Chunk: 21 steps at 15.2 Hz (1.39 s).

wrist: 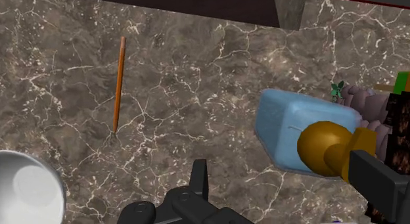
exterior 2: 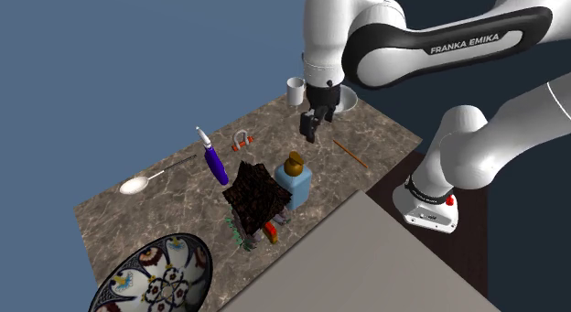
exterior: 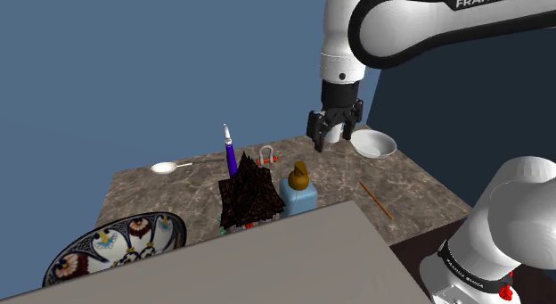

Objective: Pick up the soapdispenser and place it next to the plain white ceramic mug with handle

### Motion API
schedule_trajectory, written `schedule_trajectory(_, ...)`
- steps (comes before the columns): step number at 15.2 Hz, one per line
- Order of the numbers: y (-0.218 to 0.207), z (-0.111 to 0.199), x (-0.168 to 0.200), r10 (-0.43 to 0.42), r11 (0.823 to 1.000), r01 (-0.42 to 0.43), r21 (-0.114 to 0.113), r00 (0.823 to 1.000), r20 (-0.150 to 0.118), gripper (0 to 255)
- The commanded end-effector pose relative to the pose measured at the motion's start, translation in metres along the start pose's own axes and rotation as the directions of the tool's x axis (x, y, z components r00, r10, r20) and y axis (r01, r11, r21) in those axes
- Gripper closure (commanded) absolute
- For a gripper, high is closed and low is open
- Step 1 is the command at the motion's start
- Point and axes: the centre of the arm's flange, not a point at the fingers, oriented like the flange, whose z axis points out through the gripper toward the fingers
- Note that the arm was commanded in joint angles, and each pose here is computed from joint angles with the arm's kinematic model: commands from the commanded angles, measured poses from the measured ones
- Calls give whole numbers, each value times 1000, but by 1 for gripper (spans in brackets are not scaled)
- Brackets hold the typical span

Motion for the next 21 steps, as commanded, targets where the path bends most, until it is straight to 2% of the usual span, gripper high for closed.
schedule_trajectory(1,-25,9,10,10,1000,-10,7,1000,-7,0)
schedule_trajectory(6,-74,25,29,30,999,-29,18,999,-23,0)
schedule_trajectory(13,-74,65,30,30,999,-29,18,999,-23,0)
schedule_trajectory(21,-74,65,30,30,999,-29,18,999,-23,0)
